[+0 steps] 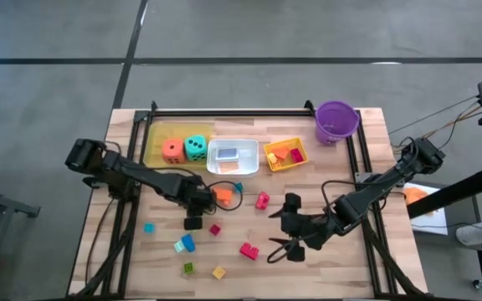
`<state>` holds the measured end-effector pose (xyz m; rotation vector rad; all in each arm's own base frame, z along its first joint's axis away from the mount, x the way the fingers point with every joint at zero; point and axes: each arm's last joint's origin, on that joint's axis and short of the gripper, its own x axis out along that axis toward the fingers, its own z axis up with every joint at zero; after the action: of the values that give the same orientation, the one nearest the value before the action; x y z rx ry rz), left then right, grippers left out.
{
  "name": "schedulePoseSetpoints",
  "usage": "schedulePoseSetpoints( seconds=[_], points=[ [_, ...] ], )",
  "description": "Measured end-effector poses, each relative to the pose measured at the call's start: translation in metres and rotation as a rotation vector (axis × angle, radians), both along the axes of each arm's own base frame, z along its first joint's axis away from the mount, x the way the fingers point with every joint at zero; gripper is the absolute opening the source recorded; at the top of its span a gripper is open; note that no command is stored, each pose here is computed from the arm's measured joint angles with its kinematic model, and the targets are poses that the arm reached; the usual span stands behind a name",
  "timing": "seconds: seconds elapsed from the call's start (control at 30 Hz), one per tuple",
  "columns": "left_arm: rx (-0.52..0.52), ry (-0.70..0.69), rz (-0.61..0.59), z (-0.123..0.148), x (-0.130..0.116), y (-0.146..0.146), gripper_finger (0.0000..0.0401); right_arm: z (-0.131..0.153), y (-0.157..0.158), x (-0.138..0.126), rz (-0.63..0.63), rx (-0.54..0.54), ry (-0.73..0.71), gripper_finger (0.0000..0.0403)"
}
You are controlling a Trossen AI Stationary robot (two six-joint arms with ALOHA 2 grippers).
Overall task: Pick & Place Toys
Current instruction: Put the green game piece into the yellow bin
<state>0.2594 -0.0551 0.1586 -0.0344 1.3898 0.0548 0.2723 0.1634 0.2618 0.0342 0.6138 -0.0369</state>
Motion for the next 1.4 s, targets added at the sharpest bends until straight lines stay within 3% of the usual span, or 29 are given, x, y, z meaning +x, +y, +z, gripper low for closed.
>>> schedulePoseSetpoints(
  seconds=[0.17,0.33,0.4,0.53,0.63,0.83,0.97,1.23,1.4],
  points=[
    [-0.086,-0.147,0.056,0.032,-0.006,0.000,0.0117,0.000,0.004,0.002,0.083,-0.107,-0.033,0.0308],
    [-0.273,-0.492,0.062,0.074,0.001,-0.010,0.0117,-0.007,0.013,0.015,0.167,-0.327,-0.098,0.0308],
    [-0.325,-0.628,0.036,0.088,0.004,-0.016,0.0117,-0.007,0.018,0.022,0.129,-0.465,-0.120,0.0308],
    [-0.375,-0.821,-0.066,0.108,0.007,-0.030,0.0117,-0.001,0.032,0.033,-0.106,-0.747,-0.144,0.0308],
    [-0.375,-0.906,-0.132,0.114,0.009,-0.037,0.0117,0.004,0.049,0.038,-0.164,-0.873,-0.142,0.0308],
    [-0.349,-1.097,-0.214,0.126,0.019,-0.041,0.0117,0.015,0.072,0.057,-0.155,-0.935,-0.148,0.0308],
    [-0.337,-1.093,-0.213,0.125,0.020,-0.039,0.0117,0.026,0.079,0.067,-0.209,-1.023,-0.126,0.0308],
    [-0.337,-1.106,-0.214,0.127,0.020,-0.039,0.0117,0.042,0.080,0.069,-0.200,-1.031,-0.139,0.0305],
    [-0.348,-1.158,-0.212,0.131,0.022,-0.039,0.0117,0.048,0.074,0.076,-0.178,-1.029,-0.161,0.0266]
  ],
)
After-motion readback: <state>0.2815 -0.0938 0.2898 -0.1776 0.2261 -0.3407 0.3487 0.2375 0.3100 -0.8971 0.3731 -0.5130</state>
